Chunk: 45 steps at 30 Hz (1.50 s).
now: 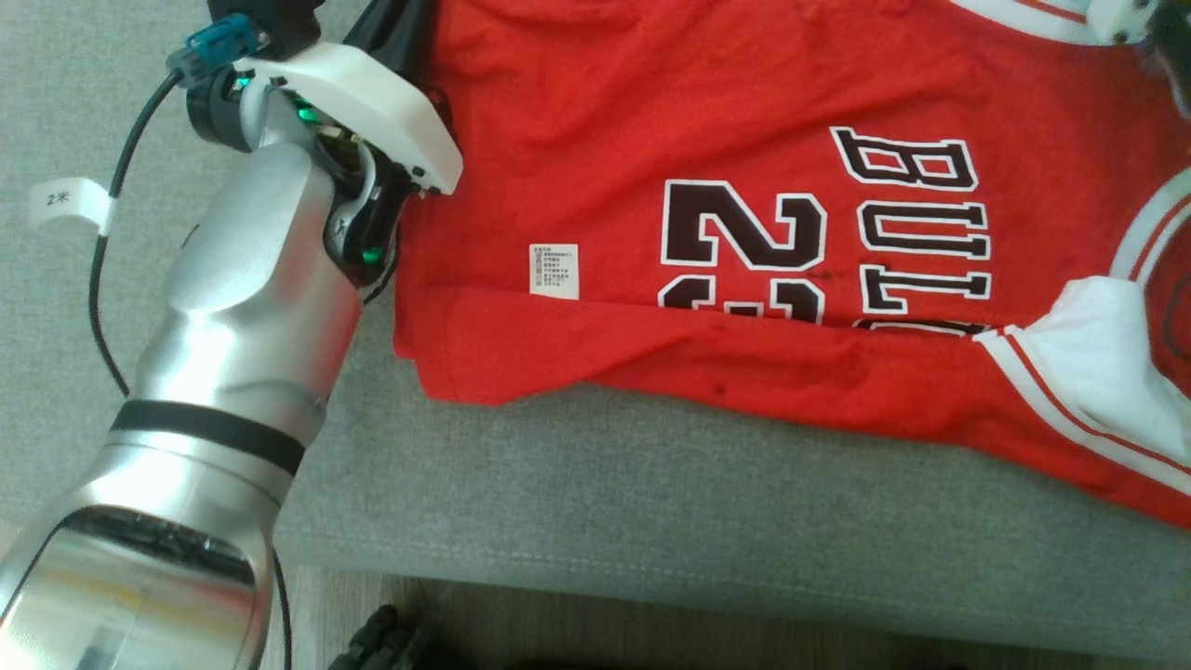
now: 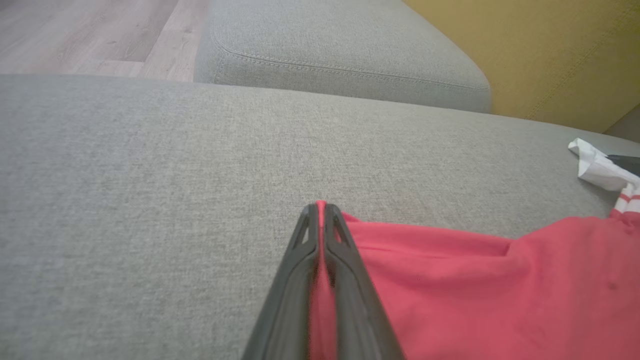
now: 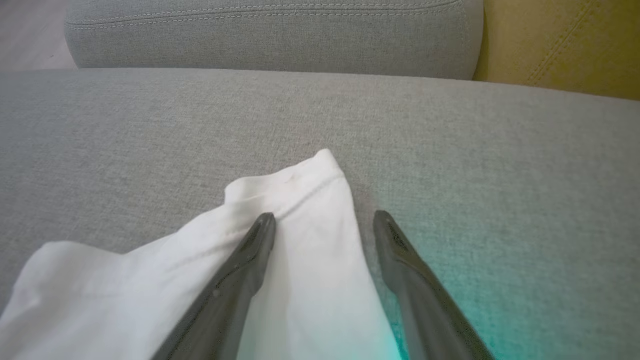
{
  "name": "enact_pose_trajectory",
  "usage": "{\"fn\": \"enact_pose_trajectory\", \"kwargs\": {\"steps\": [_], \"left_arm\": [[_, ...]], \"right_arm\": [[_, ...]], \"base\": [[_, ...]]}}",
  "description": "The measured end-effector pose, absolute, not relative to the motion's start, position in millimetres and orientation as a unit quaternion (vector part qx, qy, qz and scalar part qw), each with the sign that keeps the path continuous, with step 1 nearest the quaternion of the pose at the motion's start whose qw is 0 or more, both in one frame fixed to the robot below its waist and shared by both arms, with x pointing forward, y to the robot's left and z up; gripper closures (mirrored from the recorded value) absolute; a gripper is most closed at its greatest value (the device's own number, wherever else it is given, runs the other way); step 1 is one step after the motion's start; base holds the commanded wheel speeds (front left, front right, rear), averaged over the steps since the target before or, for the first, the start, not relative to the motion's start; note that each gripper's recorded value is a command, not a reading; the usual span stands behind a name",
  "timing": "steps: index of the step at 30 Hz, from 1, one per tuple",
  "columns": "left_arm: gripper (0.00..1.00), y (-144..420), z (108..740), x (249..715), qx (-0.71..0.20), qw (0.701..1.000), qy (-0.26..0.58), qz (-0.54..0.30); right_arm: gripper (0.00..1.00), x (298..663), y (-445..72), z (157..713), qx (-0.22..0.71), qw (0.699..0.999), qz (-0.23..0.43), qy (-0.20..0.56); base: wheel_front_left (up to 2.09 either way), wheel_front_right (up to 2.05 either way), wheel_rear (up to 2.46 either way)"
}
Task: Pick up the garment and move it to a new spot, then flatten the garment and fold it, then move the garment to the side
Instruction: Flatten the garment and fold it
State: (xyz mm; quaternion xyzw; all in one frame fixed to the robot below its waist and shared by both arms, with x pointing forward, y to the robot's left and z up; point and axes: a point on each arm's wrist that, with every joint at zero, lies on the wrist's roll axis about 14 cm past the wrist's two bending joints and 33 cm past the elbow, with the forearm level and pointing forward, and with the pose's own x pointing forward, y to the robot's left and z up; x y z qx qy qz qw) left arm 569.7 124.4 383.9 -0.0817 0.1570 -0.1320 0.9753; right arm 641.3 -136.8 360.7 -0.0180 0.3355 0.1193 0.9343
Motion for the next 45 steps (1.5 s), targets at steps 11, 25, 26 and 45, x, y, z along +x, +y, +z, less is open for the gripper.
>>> {"fn": "enact_pose_trajectory", "kwargs": {"steps": [11,25,26,45], "left_arm": [[1.0,128.7,392.9,572.6,-0.096,0.976,0.147,-0.128],[1.0,135.6,435.2,587.6,-0.149,0.978,0.091,-0.116],[1.0,134.5,436.0,585.8,-0.161,0.976,0.09,-0.116],[1.0,151.4,421.4,505.0,-0.27,0.954,0.104,-0.083]], "right_arm": [[1.0,659.4,-150.4,387.4,0.008,0.959,0.1,0.267],[1.0,665.3,-151.1,456.4,0.032,0.981,0.115,0.151],[1.0,663.0,-147.3,461.0,0.037,0.981,0.122,0.143],[1.0,468.7,-176.8,439.0,0.177,0.97,0.089,0.142]], "base": [[0.0,0.0,0.0],[0.0,0.0,0.0],[0.0,0.0,0.0],[0.0,0.0,0.0]]}}
